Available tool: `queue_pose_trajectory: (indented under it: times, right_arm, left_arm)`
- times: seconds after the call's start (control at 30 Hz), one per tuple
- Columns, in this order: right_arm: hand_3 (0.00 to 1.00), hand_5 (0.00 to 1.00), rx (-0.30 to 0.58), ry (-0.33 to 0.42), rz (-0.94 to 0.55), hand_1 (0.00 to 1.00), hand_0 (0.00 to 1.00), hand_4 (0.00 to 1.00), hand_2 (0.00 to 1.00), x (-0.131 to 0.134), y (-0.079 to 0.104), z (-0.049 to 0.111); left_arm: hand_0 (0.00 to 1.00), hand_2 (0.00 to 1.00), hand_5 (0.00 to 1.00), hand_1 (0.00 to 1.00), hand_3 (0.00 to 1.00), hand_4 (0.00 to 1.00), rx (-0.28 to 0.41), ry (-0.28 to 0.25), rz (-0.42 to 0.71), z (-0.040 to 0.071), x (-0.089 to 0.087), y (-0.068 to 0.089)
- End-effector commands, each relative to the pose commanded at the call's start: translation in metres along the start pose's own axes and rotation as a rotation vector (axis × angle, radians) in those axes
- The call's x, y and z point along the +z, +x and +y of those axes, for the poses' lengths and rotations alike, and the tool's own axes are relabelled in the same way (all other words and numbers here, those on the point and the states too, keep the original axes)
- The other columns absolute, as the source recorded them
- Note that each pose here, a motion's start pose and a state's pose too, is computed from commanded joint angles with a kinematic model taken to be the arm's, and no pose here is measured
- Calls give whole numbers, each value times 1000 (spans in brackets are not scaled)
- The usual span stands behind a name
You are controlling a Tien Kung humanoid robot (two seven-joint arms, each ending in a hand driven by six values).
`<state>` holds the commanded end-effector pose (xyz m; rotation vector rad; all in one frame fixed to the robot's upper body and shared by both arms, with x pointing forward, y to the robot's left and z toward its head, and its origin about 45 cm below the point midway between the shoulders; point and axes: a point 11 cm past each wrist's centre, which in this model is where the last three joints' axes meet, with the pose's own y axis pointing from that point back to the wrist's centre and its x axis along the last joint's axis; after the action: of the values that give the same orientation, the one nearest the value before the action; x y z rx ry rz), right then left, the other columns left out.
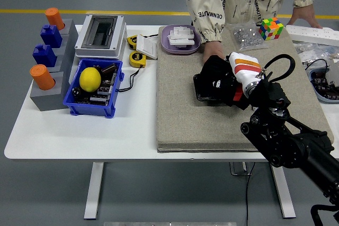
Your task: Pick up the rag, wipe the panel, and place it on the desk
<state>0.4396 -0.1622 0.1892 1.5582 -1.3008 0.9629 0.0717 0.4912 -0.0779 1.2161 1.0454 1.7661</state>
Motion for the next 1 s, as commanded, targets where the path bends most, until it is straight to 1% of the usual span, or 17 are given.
queue_pose_trajectory:
  times: [0.37,0.5,0.67,0.77,1.0]
  right_arm:
    - [404,97,-18,79,56,283,235,948,343,-26,-3,1]
    - [404,97,-26,93,68,283,235,948,343,-30,-6,2]
    - [404,96,-38,80,77,284,236,948,343,-24,-12,3]
    - [404,98,-46,59,79,284,238,949,343,-17,-15,2]
    - [405,97,-37,20,72,285,238,950,344,-3,-12,-1]
  left_arm:
    - [605,635,441,637,560,633,2,0,0,0,0,1]
    - [605,635,441,637,560,633,1,-4,1,0,2,0]
    - [603,635,441,636,560,633,0,-2,3,0,2,0]
    - [604,635,441,636,561,633,1,2,4,0,0,0]
    - [603,635,440,636,561,633,0,-2,4,0,1,0]
